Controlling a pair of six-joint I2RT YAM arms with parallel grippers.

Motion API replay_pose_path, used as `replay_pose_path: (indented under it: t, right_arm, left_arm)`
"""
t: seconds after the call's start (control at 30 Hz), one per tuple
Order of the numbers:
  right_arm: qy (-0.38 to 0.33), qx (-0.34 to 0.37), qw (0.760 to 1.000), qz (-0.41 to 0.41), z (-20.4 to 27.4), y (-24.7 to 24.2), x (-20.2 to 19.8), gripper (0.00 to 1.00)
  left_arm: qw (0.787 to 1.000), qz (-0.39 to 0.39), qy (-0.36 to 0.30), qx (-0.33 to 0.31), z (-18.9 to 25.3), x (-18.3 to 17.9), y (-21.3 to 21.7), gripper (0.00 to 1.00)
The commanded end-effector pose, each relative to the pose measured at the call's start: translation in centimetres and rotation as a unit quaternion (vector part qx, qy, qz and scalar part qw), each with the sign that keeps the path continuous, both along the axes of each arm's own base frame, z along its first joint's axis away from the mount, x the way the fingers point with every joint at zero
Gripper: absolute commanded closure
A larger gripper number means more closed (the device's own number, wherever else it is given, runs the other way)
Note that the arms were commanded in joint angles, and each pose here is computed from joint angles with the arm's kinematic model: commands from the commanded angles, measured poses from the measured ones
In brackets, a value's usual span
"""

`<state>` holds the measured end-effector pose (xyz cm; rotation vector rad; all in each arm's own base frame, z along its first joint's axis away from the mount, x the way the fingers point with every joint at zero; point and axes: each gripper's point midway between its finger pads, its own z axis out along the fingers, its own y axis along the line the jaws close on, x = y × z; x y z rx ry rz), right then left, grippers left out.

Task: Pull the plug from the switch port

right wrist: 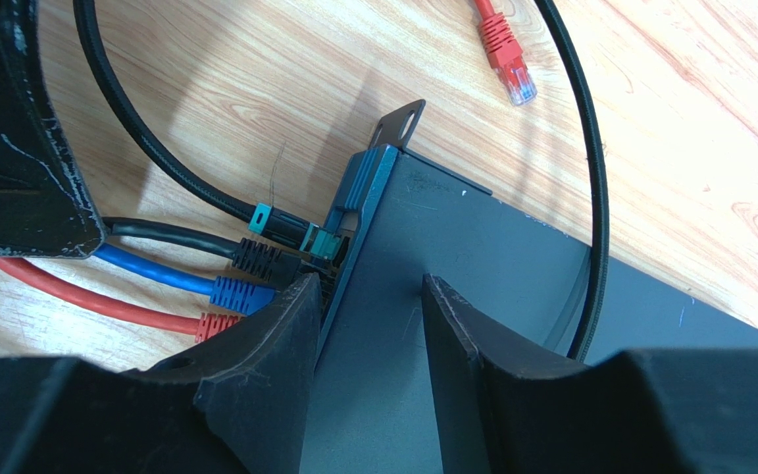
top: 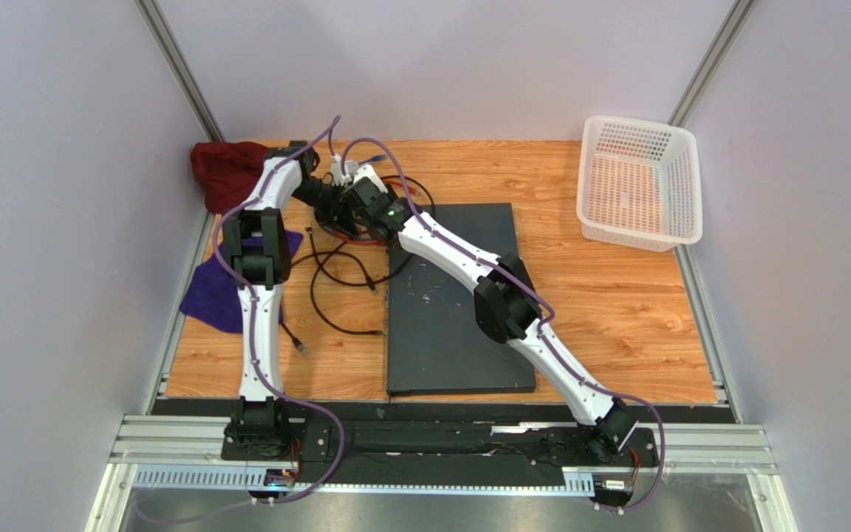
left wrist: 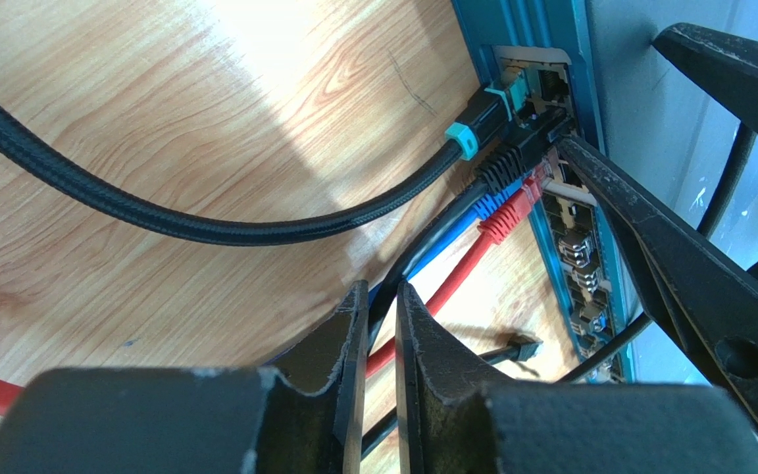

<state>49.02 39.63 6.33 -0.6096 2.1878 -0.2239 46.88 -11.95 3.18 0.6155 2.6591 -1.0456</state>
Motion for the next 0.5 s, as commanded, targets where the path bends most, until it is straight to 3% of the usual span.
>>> replay_pose_path:
  t: [0.0, 0.2, 0.47]
  right_arm:
    - [0.099, -0.111, 0.988, -0.034, -7.0, -7.0, -1.4, 0.53]
    - [0.106, -0.108, 0.988, -0.033, -7.1, -7.2, -1.4, 0.53]
    - [0.138, -0.095, 0.985, -0.034, -7.4, -8.3, -1.9, 0.50]
  left_arm:
    - [0.999, -0.023, -0.025, 0.012, 0.0, 0.7, 0.1, 1.00]
    - [0.996, -0.034, -0.063, 0.052, 0.8, 1.4, 2.4, 1.00]
    - [0.974, -0.050, -0.137, 0.174, 1.9, 3.7, 6.5, 1.00]
